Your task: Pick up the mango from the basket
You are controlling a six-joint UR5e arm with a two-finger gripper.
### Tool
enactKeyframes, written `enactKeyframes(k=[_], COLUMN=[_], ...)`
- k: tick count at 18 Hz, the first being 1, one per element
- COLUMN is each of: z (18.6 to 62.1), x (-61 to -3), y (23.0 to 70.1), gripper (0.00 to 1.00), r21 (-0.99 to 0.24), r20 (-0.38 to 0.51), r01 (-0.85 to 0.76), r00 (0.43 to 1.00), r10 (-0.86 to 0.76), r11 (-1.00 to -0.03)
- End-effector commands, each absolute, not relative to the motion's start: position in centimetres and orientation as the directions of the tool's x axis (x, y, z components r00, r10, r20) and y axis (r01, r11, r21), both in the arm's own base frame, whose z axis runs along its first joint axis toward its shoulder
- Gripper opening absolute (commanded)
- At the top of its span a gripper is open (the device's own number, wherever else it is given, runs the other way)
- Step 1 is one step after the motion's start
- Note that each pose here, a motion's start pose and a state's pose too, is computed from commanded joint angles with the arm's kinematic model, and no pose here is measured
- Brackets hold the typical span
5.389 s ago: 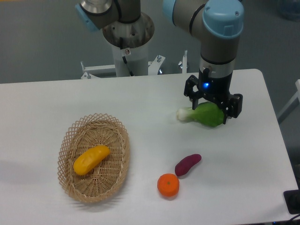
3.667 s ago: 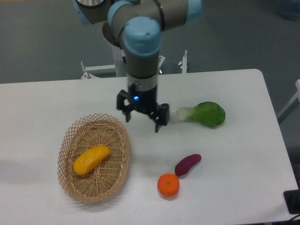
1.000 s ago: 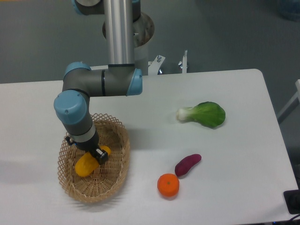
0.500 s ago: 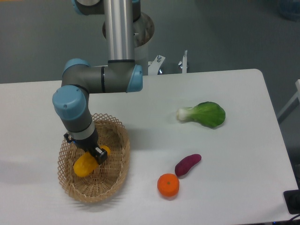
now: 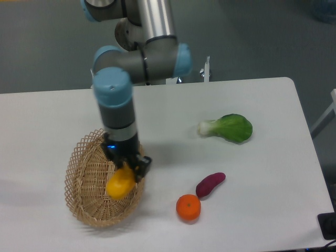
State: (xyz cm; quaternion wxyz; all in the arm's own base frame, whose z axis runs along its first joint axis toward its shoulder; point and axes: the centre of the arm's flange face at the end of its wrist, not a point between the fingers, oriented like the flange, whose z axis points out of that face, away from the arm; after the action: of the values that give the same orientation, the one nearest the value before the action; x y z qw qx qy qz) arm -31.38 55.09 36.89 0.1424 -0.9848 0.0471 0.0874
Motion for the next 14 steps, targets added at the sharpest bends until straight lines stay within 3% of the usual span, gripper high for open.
enactKeyframes(k=[7,14], z=[39.3,40.3], x=[-41.4,-47.0], y=[47.9,41.6], gripper=[0.59,0.60], r21=[-0.226,-0.173], r20=[-0.163,-0.156], r01=[-0.206,-0.311], r00=[0.972,0.945], r10=[-0.171,-0.286], r11=[-0.952,-0.934])
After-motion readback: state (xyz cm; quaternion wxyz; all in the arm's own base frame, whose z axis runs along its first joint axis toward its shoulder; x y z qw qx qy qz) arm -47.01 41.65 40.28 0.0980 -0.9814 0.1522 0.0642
